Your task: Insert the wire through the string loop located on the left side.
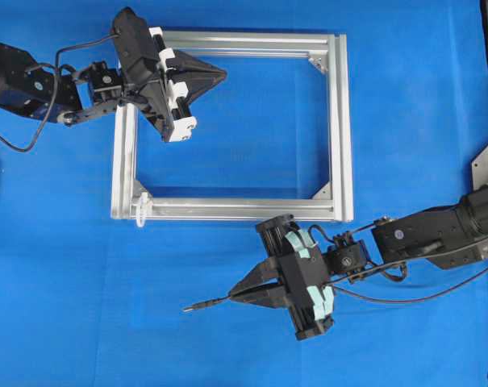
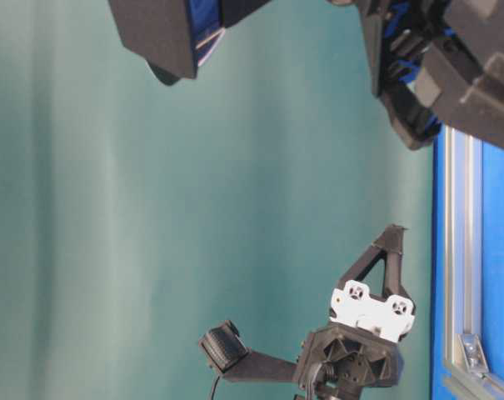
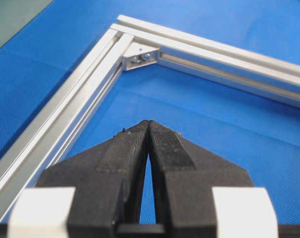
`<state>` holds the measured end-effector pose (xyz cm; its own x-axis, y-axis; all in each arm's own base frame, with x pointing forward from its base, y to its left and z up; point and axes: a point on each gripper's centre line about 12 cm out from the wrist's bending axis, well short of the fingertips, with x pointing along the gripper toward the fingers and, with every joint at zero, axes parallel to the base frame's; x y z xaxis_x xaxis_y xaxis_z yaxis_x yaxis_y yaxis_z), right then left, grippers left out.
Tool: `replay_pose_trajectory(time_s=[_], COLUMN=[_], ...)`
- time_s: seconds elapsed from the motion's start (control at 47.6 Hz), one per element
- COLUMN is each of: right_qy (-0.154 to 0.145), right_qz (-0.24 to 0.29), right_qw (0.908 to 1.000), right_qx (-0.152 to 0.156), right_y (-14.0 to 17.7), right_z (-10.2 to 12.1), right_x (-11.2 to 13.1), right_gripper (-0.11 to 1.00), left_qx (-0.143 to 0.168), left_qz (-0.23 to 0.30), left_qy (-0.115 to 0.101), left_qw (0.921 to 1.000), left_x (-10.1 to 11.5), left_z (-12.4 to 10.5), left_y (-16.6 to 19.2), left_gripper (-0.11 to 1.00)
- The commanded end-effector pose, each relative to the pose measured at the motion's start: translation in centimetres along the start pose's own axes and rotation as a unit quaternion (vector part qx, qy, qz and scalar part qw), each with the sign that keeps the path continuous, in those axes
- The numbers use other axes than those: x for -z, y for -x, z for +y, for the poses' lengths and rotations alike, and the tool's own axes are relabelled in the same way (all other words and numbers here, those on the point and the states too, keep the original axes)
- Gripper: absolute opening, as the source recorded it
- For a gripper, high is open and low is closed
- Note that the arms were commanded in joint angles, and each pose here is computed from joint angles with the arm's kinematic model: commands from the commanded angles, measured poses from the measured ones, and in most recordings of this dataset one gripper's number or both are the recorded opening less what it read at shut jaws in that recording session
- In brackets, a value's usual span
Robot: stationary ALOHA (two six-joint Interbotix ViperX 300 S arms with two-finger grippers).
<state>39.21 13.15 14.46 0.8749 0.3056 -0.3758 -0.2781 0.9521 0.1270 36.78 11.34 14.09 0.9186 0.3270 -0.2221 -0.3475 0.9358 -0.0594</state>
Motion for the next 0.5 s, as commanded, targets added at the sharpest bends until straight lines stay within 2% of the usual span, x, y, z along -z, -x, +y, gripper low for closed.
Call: replay_pose_trajectory(time_s=[0.0,0.483], right_qy=[0.001,0.001], right_qz=[-0.021,-0.020], right_qw=[0.9998,0.9998], right_qx=[-0.004,-0.003], right_y=[0.43,0.45], right_z=[0.27,0.26], right_x=[-1.52,-1.46], right_gripper=[0.00,0.00], left_qx=[0.002,0.002], left_qz=[-0.021,-0.021], left_qy=[0.001,0.001], left_qw=[0.9998,0.9998], left_x=[-1.45,-1.40], left_z=[-0.06,-0.06], left_y=[0.13,0.16], left_gripper=[0.00,0.00])
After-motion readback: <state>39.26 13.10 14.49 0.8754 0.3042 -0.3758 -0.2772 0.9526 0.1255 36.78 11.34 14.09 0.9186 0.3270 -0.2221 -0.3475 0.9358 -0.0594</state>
